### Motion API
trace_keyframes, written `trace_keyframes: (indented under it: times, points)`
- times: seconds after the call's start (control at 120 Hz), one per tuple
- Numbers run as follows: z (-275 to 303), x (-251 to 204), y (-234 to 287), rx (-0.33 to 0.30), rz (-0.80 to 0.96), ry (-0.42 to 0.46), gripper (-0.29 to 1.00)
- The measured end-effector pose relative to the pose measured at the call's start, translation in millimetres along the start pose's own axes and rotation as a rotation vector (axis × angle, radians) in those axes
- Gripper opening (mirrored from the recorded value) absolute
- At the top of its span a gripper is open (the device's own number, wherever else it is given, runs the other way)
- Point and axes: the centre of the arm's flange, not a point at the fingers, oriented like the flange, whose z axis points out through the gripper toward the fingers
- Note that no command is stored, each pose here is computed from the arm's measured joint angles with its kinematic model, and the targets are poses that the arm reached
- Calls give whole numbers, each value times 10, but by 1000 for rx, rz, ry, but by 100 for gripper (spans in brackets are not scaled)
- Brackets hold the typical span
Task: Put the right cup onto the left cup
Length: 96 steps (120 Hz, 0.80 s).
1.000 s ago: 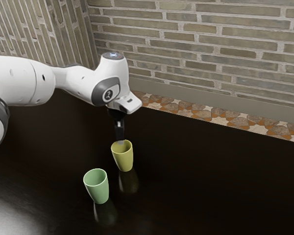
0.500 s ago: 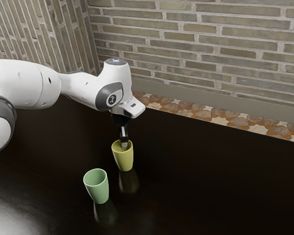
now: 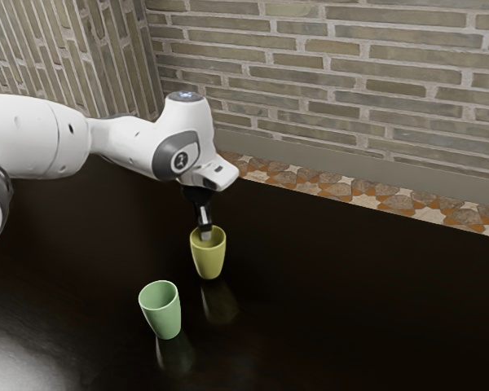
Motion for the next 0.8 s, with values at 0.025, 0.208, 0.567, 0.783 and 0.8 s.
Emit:
trace_keyframes:
  times: [0.025,0.208,0.567,0.783,0.8]
  points:
    - [-96,-21,20,8,-2,8,-7]
    - [-615,-193,148,55,-12,45,-8]
    - [-930,-535,552,50,-38,37,-8]
    - [-905,-675,839,34,-47,21,-8]
    - [-904,-687,857,33,-48,20,-8]
